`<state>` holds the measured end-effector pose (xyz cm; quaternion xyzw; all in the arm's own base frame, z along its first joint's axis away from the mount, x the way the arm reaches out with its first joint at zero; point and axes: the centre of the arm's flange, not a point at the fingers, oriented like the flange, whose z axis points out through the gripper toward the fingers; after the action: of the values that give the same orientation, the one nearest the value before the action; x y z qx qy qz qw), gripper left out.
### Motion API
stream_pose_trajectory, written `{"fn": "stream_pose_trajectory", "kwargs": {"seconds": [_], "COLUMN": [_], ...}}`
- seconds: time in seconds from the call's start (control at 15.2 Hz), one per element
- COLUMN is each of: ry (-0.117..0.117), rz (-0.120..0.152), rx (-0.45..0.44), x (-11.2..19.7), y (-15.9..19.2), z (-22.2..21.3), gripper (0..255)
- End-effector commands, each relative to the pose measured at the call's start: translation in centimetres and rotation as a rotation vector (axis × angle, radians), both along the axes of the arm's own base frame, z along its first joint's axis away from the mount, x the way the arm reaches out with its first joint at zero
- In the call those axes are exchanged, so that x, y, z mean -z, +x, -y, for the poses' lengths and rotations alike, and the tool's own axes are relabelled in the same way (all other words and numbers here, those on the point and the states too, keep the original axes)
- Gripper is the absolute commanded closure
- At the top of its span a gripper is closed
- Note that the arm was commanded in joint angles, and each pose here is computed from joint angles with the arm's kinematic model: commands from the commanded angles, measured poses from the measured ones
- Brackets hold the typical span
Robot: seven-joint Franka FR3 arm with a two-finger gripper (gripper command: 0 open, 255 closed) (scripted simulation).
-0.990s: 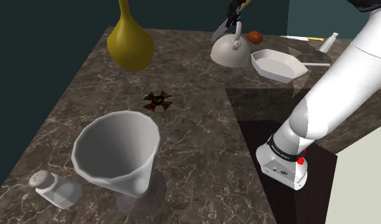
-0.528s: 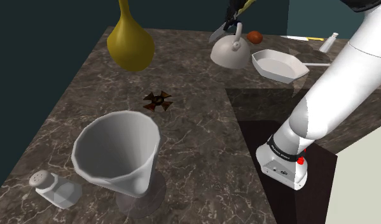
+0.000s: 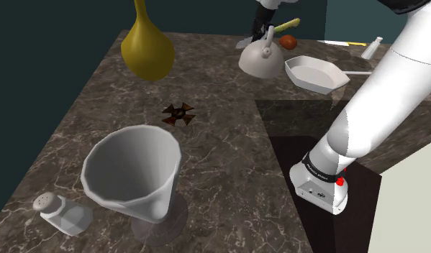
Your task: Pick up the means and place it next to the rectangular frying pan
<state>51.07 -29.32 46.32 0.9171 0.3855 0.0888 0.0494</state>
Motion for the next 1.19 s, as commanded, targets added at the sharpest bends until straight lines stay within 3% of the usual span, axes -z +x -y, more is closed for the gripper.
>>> {"fn": "stream_pose_trajectory", "kwargs": {"seconds": [0.0, 0.33, 0.59, 1.12], "ry": [0.067, 0.069, 0.069, 0.069], "rz": [-0.109, -0.108, -0.108, -0.108], "rx": [-0.014, -0.015, -0.015, -0.015], "x": [2.2, 2.0, -3.0, -3.0], "y": [-1.1, -0.4, -0.9, -0.9], "z": [-1.0, -0.3, -0.1, -0.1], "gripper": [0, 0, 0, 0]}}
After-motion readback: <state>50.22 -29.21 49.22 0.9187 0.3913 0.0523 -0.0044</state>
